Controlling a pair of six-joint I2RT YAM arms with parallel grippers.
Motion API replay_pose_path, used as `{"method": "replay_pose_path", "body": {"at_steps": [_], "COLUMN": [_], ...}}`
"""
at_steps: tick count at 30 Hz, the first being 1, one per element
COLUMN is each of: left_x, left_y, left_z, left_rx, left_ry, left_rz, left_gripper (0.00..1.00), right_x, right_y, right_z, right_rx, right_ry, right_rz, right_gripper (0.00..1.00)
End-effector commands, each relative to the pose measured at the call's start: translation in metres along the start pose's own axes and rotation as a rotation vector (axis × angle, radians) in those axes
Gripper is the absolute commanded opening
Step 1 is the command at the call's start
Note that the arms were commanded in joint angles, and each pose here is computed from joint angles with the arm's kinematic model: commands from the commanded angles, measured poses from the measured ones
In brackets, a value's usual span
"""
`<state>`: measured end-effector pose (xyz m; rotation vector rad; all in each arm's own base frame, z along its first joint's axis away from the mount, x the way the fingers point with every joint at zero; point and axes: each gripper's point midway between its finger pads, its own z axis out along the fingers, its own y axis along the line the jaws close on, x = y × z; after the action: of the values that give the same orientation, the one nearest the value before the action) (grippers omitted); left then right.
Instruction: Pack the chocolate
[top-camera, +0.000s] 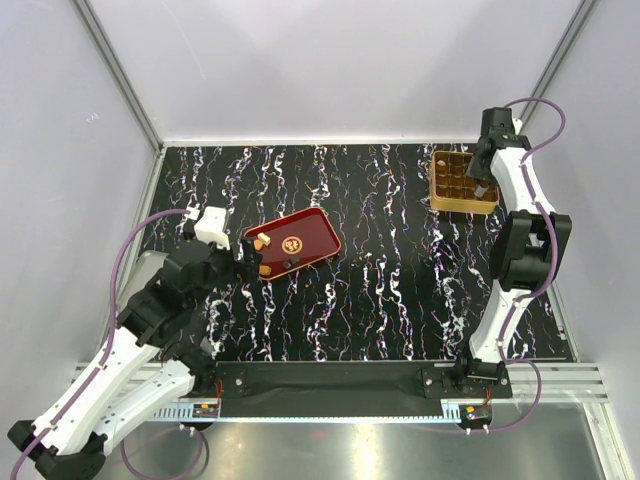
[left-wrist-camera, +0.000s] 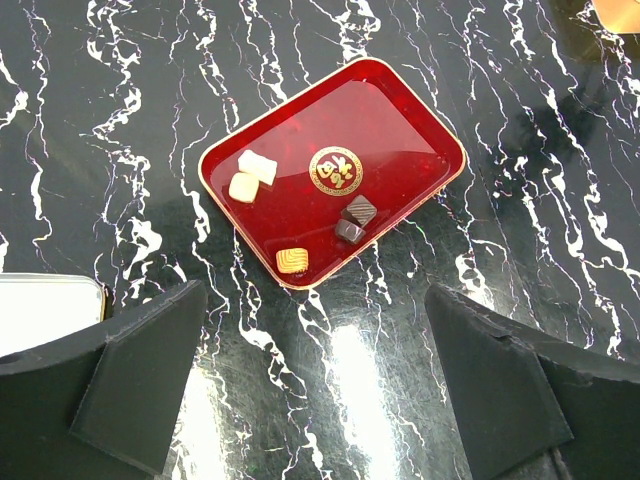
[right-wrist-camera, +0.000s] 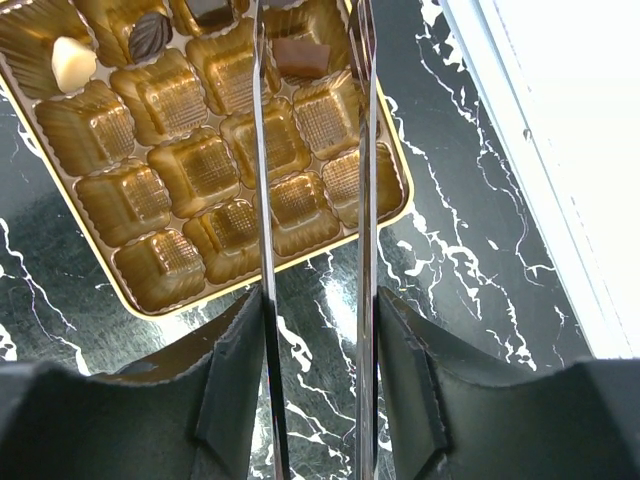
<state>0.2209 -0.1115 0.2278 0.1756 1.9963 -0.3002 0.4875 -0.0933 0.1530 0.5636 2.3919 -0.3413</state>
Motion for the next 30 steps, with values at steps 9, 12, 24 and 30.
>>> {"method": "replay_pose_path", "body": {"at_steps": [9,12,24,30], "left_x": [-0.013,-0.015,-0.014,-0.016], "left_y": [-0.001,0.000,0.000,0.000], "left_z": [-0.001,-0.002,-0.002,-0.004], "left_rx": [0.003,-0.002,-0.002,-0.001], "left_ry": [-0.052,-0.056,-0.057,-0.065], "left_rz": [-0.009,-0.010,-0.013,-0.016], "left_gripper": [0.99,0.99,0.99,0.99], "right_x": [-0.024,0.007,0.161,0.227], "right_y": [0.063,0.122,0.284,0.324], "right_z": [-0.101,-0.136,-0.259,-0.284], "right_rx": [-0.243,-0.375,-0.896,-1.035], "right_ry": [-0.155,-0.179,-0.268,-0.245], "right_rz": [-0.038,-0.167,-0.604,-0.772], "right_gripper": [0.51,0.51,0.49,0.49]}}
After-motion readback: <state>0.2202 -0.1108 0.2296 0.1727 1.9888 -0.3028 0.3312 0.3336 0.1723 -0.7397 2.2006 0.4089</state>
